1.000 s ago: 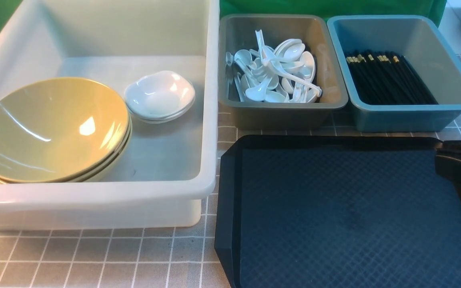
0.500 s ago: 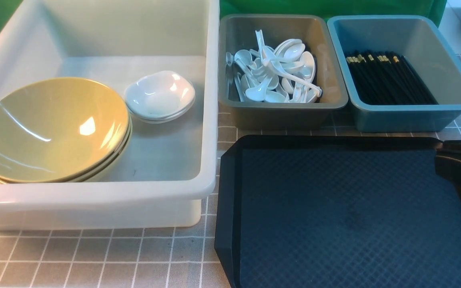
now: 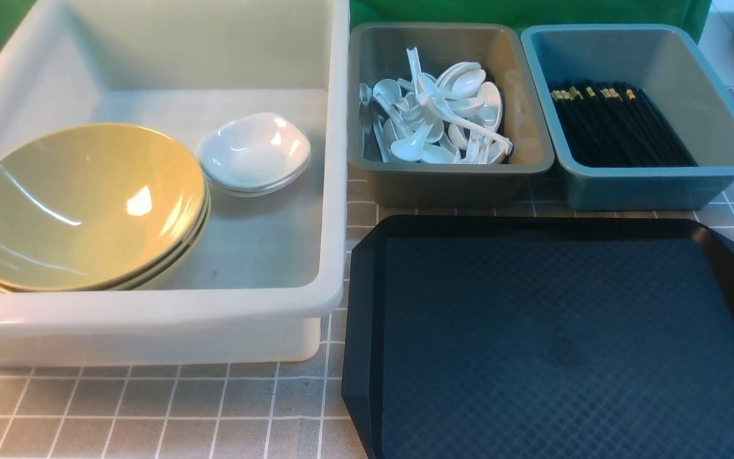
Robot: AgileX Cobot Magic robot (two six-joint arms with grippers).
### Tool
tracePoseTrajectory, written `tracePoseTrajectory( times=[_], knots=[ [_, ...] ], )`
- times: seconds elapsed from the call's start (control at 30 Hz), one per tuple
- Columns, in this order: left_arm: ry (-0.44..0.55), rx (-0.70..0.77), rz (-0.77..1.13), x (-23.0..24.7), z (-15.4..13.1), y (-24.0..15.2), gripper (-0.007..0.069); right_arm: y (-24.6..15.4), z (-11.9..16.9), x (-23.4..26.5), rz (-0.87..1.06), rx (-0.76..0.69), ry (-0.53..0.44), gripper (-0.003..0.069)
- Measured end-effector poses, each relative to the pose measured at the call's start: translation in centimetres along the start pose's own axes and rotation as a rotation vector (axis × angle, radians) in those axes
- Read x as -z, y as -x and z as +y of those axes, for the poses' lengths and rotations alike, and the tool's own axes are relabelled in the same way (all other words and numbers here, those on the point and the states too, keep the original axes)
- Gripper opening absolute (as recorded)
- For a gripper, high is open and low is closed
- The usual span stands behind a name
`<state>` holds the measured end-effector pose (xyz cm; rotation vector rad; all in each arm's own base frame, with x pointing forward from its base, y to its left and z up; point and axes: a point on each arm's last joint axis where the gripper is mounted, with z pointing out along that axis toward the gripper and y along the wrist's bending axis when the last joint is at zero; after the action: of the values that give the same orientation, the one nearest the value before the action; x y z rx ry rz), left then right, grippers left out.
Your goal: On grey table put chopsticks spoon bowls plates into blue grey white boxes.
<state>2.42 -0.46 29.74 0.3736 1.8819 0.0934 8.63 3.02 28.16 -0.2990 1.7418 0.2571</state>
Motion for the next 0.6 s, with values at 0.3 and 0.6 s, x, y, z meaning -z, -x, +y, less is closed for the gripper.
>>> tracePoseTrajectory(
  times=[0.3,0.6],
  knots=[
    [0.000,0.000,0.000,0.0,0.0,0.0,-0.0011,-8.8,-1.9,2.1,0.002,-0.120,-0.332,-0.0001],
    [0.000,0.000,-0.001,0.0,0.0,0.0,-0.0011,-11.0,-1.9,2.1,0.044,-0.176,-0.362,-0.0002]
  ],
)
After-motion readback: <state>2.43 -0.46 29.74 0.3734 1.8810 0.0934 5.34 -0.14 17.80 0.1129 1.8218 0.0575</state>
